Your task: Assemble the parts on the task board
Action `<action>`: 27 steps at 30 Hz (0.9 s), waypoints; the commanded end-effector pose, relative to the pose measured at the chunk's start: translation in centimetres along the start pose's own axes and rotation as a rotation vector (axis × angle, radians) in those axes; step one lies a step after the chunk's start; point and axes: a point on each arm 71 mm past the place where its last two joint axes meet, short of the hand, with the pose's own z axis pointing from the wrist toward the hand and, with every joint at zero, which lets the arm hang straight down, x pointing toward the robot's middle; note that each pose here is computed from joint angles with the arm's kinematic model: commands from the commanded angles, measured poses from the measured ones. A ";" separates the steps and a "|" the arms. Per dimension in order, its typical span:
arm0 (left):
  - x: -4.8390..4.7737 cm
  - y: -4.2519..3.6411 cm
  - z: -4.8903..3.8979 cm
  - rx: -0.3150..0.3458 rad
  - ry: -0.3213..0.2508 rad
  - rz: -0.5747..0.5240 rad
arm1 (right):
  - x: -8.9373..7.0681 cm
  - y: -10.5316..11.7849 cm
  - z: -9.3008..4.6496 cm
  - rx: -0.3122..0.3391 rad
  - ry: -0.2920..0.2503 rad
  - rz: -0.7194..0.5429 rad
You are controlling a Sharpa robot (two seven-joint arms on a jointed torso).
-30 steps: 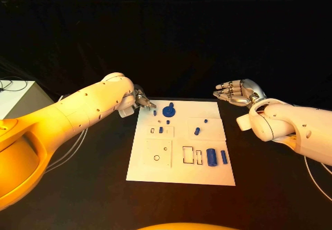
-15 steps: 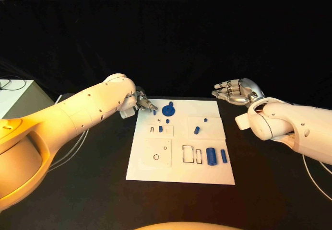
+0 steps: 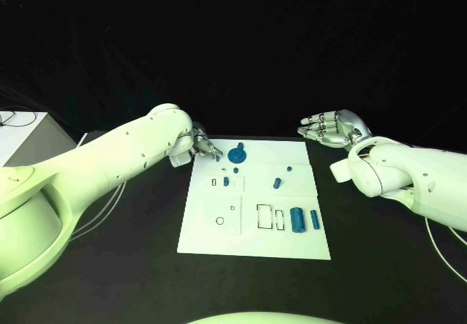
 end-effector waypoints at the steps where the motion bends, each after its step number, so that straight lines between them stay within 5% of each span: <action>1: 0.15 -0.34 -0.01 0.021 0.016 -0.003 | 0.2 0.2 0.0 -0.008 0.016 0.002; 27: 0.22 -0.26 0.34 0.020 0.014 -0.021 | 0.5 0.4 0.1 -0.014 0.023 0.004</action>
